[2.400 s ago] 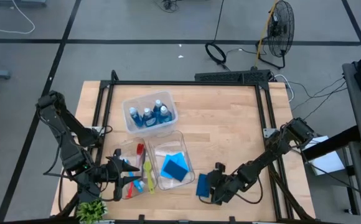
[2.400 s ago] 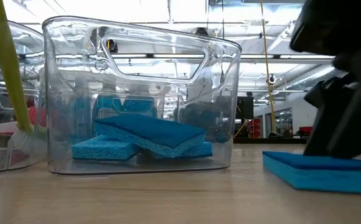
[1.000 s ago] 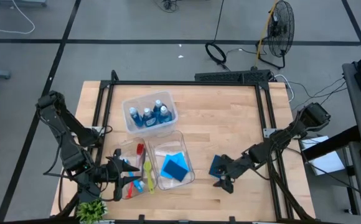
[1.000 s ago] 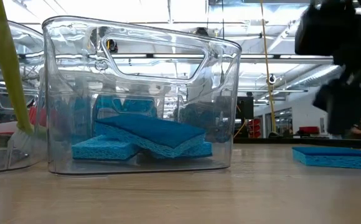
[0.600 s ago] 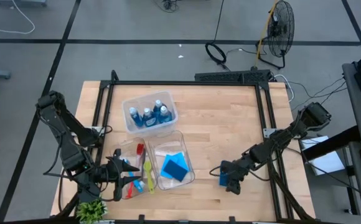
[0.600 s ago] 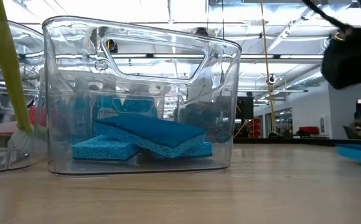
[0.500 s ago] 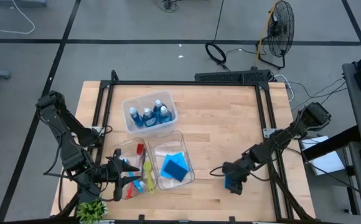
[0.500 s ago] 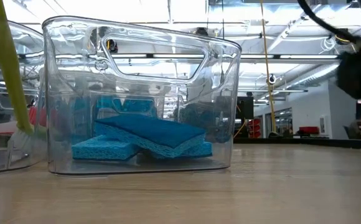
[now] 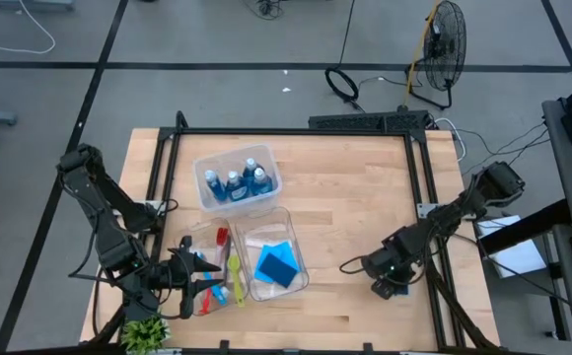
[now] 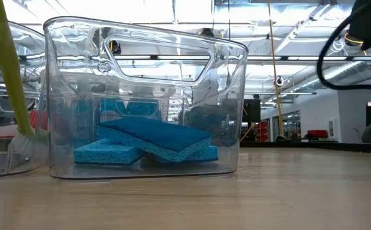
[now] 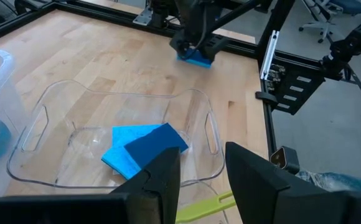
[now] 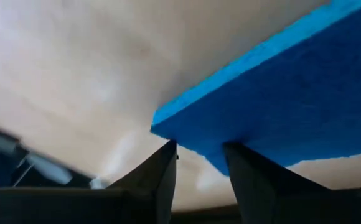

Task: Pick & Place Kitchen Sink Supplies
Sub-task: Put the blue sponge wipe into the right transparent bin

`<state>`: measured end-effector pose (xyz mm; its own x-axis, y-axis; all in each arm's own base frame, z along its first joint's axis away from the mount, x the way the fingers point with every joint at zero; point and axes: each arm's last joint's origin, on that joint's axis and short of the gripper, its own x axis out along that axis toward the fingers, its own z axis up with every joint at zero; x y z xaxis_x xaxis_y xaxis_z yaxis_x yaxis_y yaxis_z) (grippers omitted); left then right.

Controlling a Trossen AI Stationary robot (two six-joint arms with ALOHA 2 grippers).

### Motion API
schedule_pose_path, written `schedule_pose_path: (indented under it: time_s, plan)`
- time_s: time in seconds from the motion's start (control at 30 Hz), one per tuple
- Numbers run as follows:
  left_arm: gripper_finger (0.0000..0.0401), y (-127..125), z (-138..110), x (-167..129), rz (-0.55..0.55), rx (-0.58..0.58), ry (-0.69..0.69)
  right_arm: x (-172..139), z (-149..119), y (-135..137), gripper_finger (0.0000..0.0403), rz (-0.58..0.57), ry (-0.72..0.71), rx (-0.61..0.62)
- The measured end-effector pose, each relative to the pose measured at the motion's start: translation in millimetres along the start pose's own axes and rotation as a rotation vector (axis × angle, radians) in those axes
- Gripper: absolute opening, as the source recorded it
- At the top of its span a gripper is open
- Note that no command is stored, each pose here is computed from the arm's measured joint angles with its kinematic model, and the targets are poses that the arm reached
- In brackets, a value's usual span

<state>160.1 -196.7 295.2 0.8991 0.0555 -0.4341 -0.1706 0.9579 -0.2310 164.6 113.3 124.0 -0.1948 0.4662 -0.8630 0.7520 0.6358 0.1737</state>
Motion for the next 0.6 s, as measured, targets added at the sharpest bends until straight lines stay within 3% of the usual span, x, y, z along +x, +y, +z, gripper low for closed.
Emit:
schedule_pose_path:
  time_s: [0.2, 0.47, 0.6]
  plan:
    - [0.0132, 0, 0, 0, 0.000, 0.000, 0.000, -6, 15, -1, 0.0123, -0.032, -0.243, -0.148]
    - [0.0132, 0, 0, 0, 0.000, 0.000, 0.000, -15, 33, 14, 0.0121, -0.056, -0.717, -0.398]
    - [0.0132, 0, 0, 0, 0.000, 0.000, 0.000, -13, 40, 22, 0.0122, 0.025, -0.941, -0.568]
